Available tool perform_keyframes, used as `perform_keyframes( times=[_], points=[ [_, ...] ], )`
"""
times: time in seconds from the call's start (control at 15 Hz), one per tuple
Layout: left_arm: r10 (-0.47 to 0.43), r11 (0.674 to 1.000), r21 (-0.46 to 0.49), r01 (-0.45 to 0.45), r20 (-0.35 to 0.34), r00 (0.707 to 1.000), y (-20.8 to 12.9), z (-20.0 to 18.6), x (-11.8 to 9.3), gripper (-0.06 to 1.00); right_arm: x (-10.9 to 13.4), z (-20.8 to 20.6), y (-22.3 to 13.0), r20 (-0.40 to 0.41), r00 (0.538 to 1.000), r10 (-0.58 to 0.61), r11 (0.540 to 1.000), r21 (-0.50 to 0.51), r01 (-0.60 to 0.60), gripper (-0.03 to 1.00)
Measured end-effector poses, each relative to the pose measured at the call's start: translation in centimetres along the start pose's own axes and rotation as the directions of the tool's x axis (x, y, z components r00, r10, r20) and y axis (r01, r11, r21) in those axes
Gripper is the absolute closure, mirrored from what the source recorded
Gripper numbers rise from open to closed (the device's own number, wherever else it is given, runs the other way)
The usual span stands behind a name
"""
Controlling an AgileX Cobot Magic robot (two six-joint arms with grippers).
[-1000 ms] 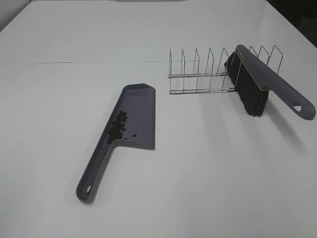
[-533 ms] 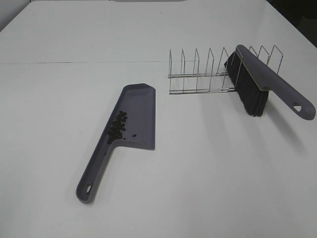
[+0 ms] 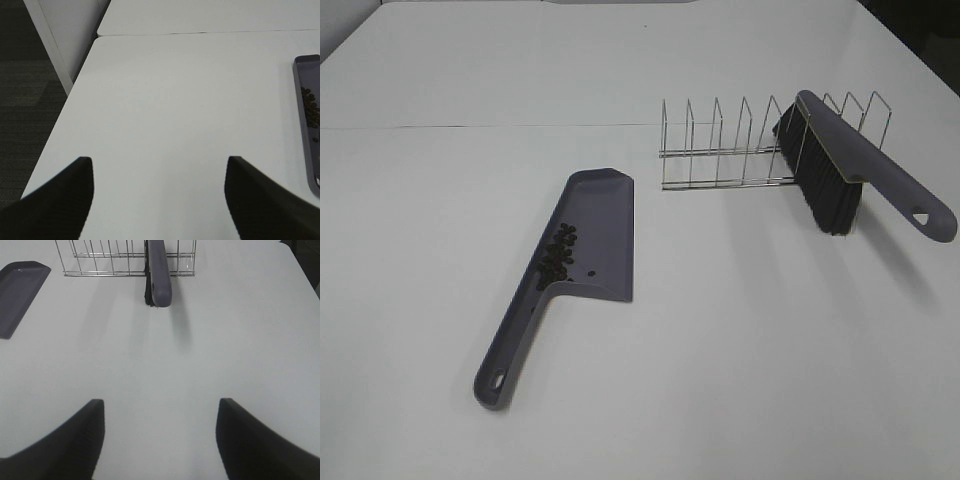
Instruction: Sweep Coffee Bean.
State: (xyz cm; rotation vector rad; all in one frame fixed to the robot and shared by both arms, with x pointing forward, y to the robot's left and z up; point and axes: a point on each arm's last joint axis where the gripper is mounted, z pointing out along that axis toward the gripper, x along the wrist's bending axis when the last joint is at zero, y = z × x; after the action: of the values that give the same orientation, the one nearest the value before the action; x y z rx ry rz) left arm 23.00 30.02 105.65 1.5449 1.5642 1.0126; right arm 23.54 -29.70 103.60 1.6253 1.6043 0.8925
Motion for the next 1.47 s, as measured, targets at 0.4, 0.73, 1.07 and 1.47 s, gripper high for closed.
perform_keyframes(
  times=[0.4, 0.73, 1.07, 1.47],
  points=[
    [0.000, 1.000, 0.000, 0.000, 0.000, 1.000, 0.00, 0.00, 0.00, 0.29, 0.00, 0.00, 0.00, 0.000, 1.000, 0.000, 1.000, 0.000, 0.000, 0.41],
    [0.000, 1.000, 0.000, 0.000, 0.000, 1.000, 0.00, 0.00, 0.00, 0.29, 0.00, 0.00, 0.00, 0.000, 1.000, 0.000, 1.000, 0.000, 0.000, 0.41],
    [0.000, 1.000, 0.000, 0.000, 0.000, 1.000, 0.00, 0.00, 0.00, 0.29, 0.00, 0.00, 0.00, 0.000, 1.000, 0.000, 1.000, 0.000, 0.000, 0.41],
    [0.000, 1.000, 0.000, 0.000, 0.000, 1.000, 0.00, 0.00, 0.00, 0.29, 0.00, 0.00, 0.00, 0.000, 1.000, 0.000, 1.000, 0.000, 0.000, 0.41]
  ],
)
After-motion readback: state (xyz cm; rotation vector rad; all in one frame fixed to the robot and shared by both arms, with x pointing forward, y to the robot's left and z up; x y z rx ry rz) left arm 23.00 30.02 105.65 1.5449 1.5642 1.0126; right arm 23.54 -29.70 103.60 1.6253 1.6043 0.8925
